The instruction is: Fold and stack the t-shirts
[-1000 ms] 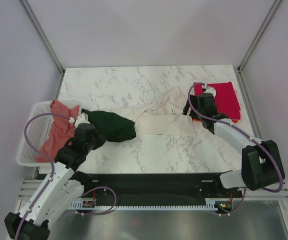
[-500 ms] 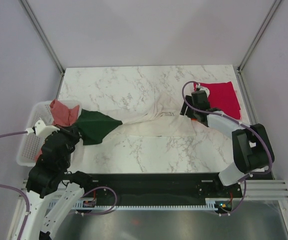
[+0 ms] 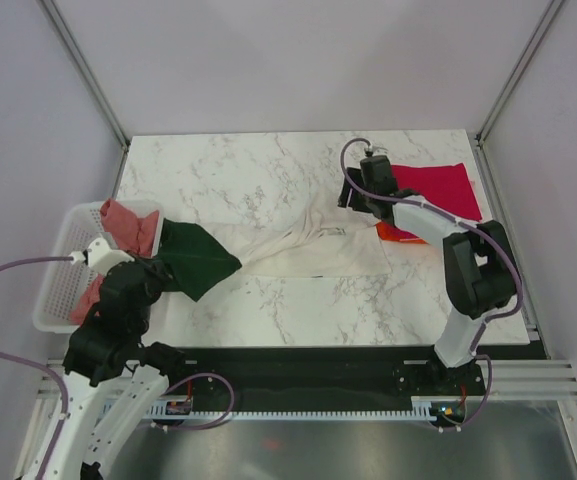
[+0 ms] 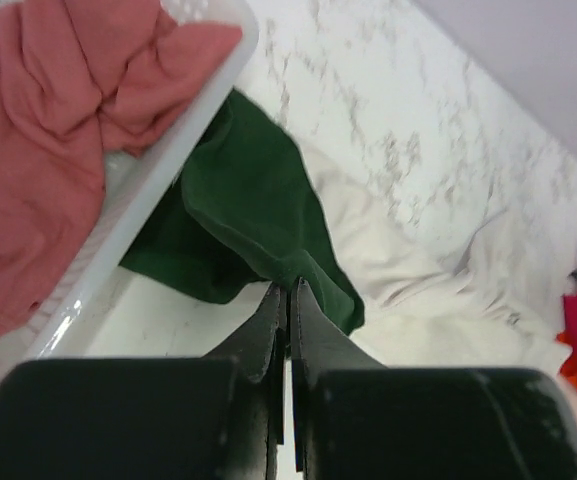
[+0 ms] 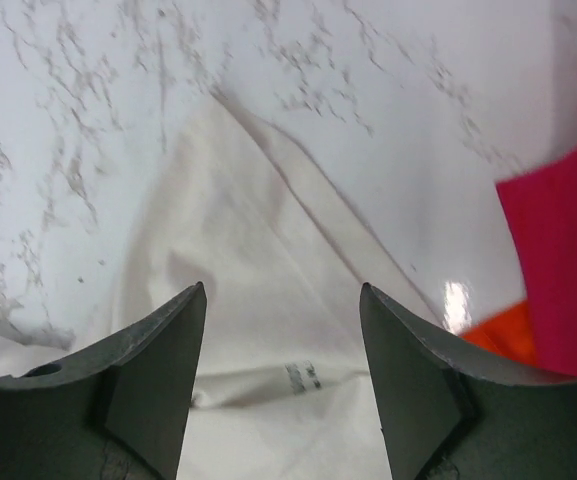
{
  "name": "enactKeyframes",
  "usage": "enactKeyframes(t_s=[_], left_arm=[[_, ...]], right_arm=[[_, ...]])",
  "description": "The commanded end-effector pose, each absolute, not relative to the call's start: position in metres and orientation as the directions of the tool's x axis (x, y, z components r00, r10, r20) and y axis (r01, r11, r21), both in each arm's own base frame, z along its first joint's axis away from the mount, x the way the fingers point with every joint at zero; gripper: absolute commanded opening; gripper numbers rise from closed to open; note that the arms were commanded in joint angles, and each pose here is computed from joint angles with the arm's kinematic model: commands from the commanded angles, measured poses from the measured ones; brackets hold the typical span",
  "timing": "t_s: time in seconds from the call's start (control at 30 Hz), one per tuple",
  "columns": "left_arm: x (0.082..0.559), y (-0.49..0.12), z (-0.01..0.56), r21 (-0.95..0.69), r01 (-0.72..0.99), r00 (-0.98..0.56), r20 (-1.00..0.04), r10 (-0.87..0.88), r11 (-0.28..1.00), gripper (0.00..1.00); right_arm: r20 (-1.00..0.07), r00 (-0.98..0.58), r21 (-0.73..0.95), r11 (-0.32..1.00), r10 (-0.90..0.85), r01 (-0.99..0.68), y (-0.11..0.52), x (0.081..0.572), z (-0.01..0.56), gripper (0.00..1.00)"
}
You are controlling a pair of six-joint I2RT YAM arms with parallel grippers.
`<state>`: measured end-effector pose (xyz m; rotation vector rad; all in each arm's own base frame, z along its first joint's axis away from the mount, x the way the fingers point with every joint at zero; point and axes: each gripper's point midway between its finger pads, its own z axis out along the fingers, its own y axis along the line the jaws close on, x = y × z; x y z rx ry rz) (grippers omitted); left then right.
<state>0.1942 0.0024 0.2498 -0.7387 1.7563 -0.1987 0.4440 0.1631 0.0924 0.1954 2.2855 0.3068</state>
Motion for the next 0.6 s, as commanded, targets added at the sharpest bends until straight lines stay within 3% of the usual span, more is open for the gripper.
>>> enactKeyframes(t_s=[0.0, 0.3, 0.57], left_arm=[[0.205, -0.020, 0.215, -0.473, -0.356, -0.267, -0.775, -0.573, 0.806, 0.02], [0.216, -0.023, 0.224, -0.439, -0.355, -0.284, -0.790, -0.543, 0.825, 0.02], [0.218, -0.021, 0.235, -0.429, -0.344, -0.271, -0.806, -0.526, 0.835, 0.02]], right_arm=[[-0.735, -0.648, 0.254, 0.967, 0.199, 0.009, 0.184, 0.475, 0.109, 0.71], [-0.737, -0.666, 0.135, 0.990, 0.119, 0.028, 0.205, 0.533, 0.082, 0.68], [-0.722, -0.689, 0.075, 0.997, 0.068, 0.020, 0.219, 0.553, 0.053, 0.68]])
